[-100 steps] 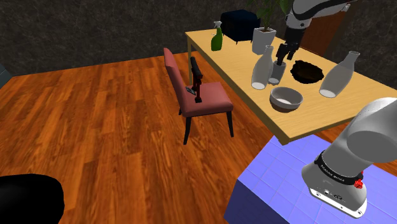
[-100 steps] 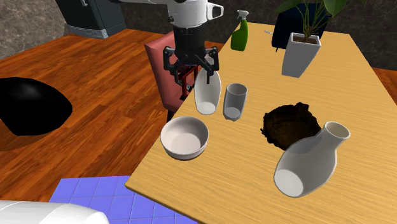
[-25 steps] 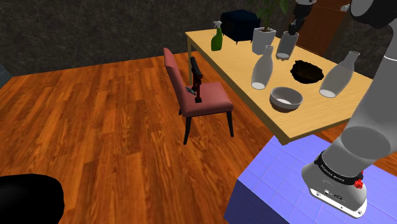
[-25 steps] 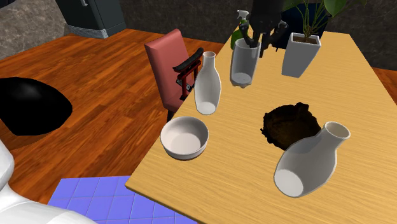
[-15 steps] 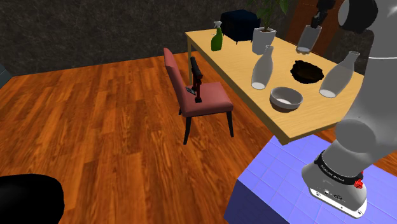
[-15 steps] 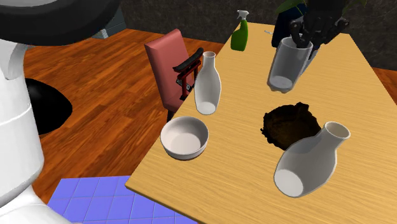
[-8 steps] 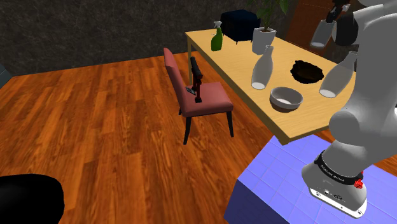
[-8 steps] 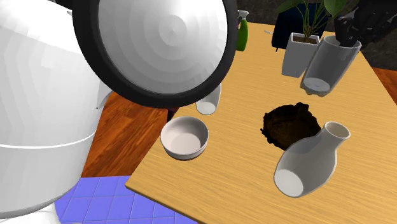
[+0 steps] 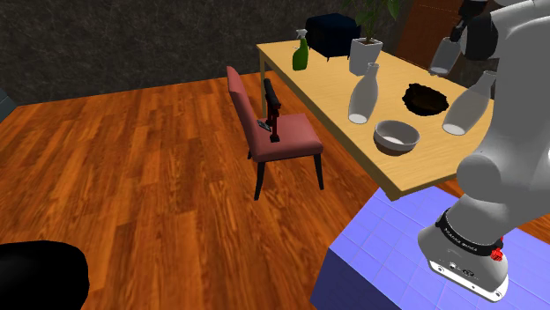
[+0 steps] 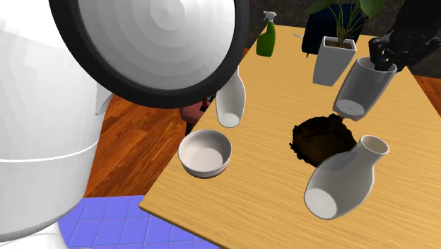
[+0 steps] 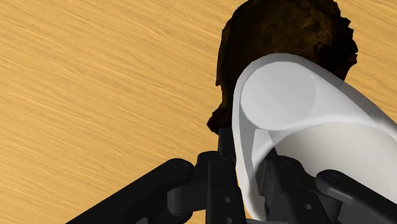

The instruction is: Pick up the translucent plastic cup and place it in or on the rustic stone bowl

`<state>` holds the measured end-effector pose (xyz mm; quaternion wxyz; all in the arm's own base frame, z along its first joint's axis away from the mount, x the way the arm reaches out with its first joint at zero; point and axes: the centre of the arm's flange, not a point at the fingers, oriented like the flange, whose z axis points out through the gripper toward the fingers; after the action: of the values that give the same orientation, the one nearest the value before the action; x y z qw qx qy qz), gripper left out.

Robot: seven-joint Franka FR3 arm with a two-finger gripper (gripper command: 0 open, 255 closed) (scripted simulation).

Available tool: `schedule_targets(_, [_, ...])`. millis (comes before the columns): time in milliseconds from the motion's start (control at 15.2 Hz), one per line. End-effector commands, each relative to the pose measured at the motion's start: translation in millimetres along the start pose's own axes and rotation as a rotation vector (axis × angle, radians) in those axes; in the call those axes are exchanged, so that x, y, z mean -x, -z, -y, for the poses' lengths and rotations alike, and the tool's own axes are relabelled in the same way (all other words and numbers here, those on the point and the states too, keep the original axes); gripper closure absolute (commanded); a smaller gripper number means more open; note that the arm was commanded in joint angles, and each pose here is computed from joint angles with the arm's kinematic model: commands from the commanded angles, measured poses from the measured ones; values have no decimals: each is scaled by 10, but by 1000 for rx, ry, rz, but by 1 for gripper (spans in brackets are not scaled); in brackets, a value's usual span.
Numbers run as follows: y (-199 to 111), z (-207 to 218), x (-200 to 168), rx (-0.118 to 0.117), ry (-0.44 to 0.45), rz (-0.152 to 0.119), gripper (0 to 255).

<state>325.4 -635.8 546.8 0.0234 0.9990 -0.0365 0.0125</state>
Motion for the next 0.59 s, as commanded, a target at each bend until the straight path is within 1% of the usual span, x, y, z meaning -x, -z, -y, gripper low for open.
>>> schedule_targets(0, [-110,15,-1,1,0,0,255])
schedule_targets(528, [-531,34,11,1,0,0,255])
